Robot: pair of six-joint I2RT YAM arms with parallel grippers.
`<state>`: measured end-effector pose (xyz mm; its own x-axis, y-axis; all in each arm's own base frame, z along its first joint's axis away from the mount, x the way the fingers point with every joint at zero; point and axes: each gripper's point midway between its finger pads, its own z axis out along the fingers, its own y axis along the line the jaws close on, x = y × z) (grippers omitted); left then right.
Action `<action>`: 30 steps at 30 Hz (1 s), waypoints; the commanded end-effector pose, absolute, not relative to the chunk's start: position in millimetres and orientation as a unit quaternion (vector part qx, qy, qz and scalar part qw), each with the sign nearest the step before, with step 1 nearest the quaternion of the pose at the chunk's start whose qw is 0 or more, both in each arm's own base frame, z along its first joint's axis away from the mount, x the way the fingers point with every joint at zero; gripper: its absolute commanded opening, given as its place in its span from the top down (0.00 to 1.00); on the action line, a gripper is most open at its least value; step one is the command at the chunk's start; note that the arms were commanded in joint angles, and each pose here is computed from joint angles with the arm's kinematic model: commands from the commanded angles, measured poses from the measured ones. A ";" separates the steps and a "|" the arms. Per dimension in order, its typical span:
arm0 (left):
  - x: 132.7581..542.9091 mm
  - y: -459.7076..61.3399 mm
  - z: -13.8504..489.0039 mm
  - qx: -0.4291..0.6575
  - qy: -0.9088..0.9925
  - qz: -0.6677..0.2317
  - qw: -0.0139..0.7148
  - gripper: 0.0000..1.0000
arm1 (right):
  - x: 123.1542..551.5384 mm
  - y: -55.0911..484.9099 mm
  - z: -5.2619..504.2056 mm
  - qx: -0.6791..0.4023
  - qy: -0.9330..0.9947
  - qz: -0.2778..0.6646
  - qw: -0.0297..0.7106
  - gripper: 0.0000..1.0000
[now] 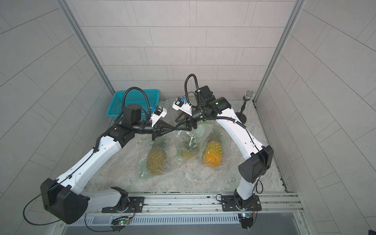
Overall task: Open the zip-top bag and take out the pineapple
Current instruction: Unzip the zipper on the zipper food storage bag.
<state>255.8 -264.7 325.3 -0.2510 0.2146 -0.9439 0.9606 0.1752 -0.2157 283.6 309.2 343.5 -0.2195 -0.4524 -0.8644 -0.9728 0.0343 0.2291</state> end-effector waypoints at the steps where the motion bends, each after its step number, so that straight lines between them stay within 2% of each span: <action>1: 245.1 -264.6 348.1 0.482 0.605 -0.451 0.445 1.00 | 272.4 311.7 343.9 -0.563 0.635 0.442 0.291 0.44; 3: 244.6 -264.3 348.8 0.482 0.605 -0.450 0.446 1.00 | 272.8 312.7 341.2 -0.564 0.636 0.441 0.287 0.45; 10: 247.5 -262.6 346.0 0.477 0.614 -0.440 0.449 1.00 | 273.6 312.3 334.1 -0.563 0.644 0.438 0.276 0.61; 15: 247.9 -262.3 345.4 0.476 0.615 -0.439 0.449 1.00 | 276.2 310.9 332.4 -0.562 0.650 0.431 0.278 0.80; 18: 248.9 -261.4 342.7 0.473 0.621 -0.435 0.448 1.00 | 277.8 310.3 334.4 -0.559 0.653 0.425 0.284 0.87; 30: 265.9 -246.1 329.1 0.445 0.672 -0.362 0.468 1.00 | 292.5 293.7 344.9 -0.517 0.676 0.391 0.351 0.93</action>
<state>265.6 -256.3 325.2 -0.2034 0.2467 -0.9475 0.9470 0.2953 -0.1264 282.4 308.0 326.1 -0.2415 -0.4594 -0.8548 -0.9697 0.0813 0.2302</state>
